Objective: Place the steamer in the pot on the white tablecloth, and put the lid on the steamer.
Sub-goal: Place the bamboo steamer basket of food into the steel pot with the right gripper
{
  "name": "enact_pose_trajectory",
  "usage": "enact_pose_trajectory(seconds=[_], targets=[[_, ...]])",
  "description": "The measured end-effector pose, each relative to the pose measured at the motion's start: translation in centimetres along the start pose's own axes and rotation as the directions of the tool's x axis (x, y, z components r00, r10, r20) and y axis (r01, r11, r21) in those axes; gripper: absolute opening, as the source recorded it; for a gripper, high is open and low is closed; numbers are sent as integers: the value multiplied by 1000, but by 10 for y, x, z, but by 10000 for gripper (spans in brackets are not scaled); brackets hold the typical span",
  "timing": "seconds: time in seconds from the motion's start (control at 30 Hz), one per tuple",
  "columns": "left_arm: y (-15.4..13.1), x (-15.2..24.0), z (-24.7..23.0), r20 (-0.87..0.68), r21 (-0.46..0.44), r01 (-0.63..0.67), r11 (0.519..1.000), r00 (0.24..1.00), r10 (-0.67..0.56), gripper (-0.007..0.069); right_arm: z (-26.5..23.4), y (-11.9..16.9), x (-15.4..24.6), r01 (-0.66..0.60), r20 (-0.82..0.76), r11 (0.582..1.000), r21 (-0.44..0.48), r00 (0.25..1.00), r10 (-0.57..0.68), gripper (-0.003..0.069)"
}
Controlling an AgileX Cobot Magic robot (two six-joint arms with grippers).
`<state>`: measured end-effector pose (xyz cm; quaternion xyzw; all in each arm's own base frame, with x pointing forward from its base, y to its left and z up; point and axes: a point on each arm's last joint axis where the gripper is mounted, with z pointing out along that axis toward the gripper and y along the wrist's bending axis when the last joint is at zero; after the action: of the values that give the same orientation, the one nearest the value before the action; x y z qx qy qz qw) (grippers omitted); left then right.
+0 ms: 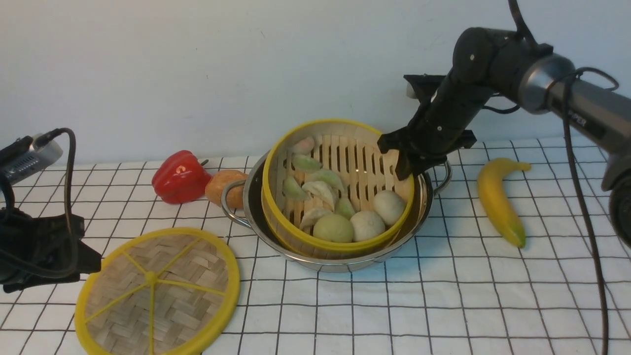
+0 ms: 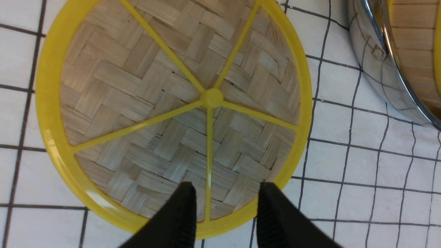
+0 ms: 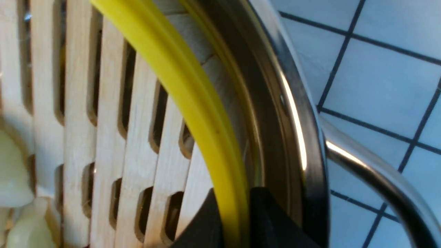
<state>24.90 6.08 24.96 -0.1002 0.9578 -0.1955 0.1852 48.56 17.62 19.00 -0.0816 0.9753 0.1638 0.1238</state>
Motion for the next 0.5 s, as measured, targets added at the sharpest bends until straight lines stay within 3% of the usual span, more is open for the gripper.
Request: enact_pose_trajectory(seconds=[0.3, 0.5], targets=[[0, 0, 0, 0, 0, 0, 1000, 1000, 0, 243, 0, 3, -1, -18, 6, 999, -37, 1000, 19, 286], [0, 0, 0, 0, 0, 0, 1000, 1000, 0, 243, -3, 4, -1, -17, 11, 999, -41, 1000, 17, 312]])
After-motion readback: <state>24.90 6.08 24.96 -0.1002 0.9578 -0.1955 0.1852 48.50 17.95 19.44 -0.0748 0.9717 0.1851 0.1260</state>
